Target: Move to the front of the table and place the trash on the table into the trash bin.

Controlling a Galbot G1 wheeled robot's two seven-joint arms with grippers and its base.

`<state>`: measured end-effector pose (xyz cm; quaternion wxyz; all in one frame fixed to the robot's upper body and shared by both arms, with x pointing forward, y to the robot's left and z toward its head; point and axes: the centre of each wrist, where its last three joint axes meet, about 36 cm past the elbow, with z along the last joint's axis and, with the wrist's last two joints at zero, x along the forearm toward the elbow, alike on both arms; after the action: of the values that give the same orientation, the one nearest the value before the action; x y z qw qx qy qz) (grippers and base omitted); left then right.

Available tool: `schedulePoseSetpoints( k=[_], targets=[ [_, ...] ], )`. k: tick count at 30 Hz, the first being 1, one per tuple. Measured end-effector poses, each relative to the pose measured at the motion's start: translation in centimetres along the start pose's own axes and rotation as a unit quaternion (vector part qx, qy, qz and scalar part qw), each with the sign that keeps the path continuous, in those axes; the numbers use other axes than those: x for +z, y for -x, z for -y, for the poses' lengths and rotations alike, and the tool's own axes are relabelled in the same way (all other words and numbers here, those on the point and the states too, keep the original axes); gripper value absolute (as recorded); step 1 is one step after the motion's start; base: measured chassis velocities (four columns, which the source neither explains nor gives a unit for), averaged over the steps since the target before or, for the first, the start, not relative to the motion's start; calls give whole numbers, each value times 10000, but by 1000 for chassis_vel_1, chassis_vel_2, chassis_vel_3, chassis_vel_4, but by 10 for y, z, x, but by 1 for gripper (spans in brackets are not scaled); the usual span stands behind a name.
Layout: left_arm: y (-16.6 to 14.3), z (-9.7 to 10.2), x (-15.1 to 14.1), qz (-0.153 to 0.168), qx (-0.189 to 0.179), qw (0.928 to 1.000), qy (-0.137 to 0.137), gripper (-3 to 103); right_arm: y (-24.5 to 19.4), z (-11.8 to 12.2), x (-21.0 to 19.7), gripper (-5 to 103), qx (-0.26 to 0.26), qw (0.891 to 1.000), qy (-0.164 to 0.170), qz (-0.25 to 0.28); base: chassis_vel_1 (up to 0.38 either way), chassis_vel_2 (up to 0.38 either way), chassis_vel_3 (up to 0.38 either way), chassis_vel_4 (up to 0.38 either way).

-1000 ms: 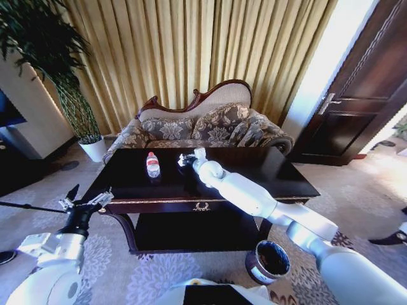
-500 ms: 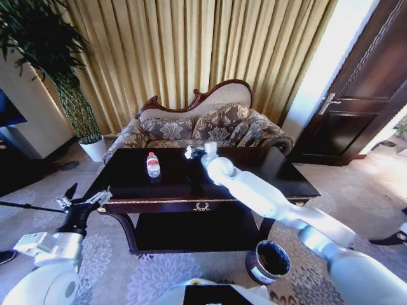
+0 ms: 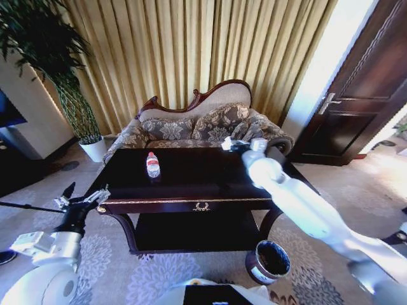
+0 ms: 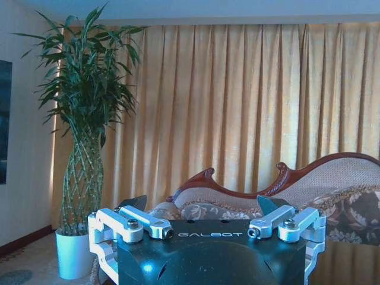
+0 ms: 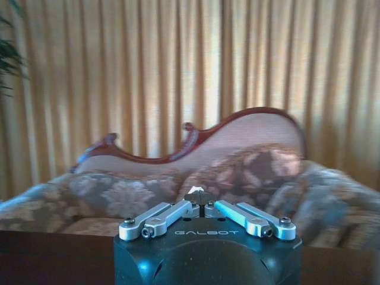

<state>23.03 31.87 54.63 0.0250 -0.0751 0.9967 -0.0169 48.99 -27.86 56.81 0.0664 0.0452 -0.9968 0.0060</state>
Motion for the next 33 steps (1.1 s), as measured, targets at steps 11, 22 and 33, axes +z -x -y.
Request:
schedulePoseSetpoints(
  k=[11,22,33],
  targets=[
    [4,5,0,30,79,10000,-47,100,-57,45,5,0,499,9986,-123,134,0,0,0,0],
    [8,2,-6,-70,137,9999,69,100,-101,45,13,0,603,9980,137,157,0,0,0,0],
    [8,0,-7,-244,78,9996,88,100,-127,32,18,0,601,9975,318,200,8,-12,-8,9]
  ],
)
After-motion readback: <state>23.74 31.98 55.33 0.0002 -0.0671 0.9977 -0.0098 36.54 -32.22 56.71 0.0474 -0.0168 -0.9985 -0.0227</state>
